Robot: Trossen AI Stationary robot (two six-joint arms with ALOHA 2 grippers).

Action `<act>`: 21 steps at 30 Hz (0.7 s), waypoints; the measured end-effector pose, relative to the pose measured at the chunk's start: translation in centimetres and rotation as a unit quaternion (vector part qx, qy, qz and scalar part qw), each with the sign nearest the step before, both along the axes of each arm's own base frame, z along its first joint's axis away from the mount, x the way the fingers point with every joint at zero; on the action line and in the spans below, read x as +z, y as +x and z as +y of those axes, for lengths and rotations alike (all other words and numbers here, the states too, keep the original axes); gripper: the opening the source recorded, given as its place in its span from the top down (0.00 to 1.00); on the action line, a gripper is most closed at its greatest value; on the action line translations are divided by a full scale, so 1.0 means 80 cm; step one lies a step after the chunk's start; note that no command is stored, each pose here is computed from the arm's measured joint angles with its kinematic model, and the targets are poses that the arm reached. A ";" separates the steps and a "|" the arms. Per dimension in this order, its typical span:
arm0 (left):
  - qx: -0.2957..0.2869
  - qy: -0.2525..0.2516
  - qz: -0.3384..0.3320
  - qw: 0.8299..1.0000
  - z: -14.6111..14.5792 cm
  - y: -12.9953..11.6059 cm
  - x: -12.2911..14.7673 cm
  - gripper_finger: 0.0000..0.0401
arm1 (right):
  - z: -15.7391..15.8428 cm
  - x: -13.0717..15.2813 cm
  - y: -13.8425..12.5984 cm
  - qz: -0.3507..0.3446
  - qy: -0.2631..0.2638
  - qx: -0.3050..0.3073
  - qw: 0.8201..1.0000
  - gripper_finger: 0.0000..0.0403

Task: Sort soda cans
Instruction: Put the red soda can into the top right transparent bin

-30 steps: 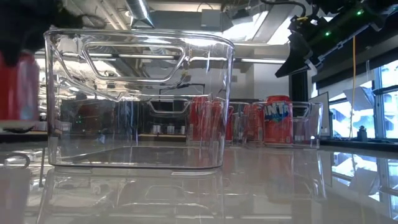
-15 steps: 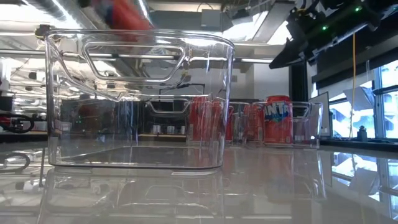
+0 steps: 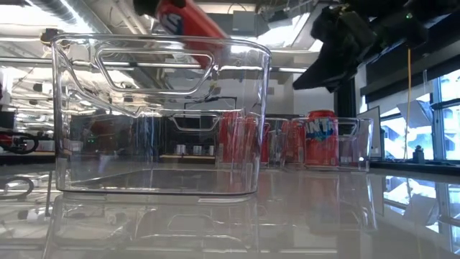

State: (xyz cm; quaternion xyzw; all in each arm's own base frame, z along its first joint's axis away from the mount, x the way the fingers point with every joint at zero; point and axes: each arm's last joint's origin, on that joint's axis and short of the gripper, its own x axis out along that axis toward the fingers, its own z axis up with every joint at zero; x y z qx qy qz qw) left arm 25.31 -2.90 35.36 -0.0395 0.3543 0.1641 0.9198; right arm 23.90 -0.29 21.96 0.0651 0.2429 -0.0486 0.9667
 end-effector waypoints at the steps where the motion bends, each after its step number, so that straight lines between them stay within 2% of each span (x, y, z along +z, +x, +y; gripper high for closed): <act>1: 0.000 0.002 -0.001 1.000 0.001 0.003 -0.001 0.27 | 0.003 -0.005 0.005 0.003 -0.003 0.008 1.000 1.00; 10: 0.009 0.008 -0.006 1.000 0.010 0.007 0.000 0.27 | 0.013 -0.057 0.051 0.004 0.007 0.053 0.999 1.00; 17: 0.004 0.010 -0.018 1.000 0.010 0.009 0.001 0.27 | 0.015 -0.060 0.093 -0.014 -0.026 0.084 0.996 1.00; 21: 0.005 0.010 -0.020 1.000 0.010 0.009 0.001 0.27 | 0.004 -0.061 0.114 -0.008 -0.042 0.069 0.997 1.00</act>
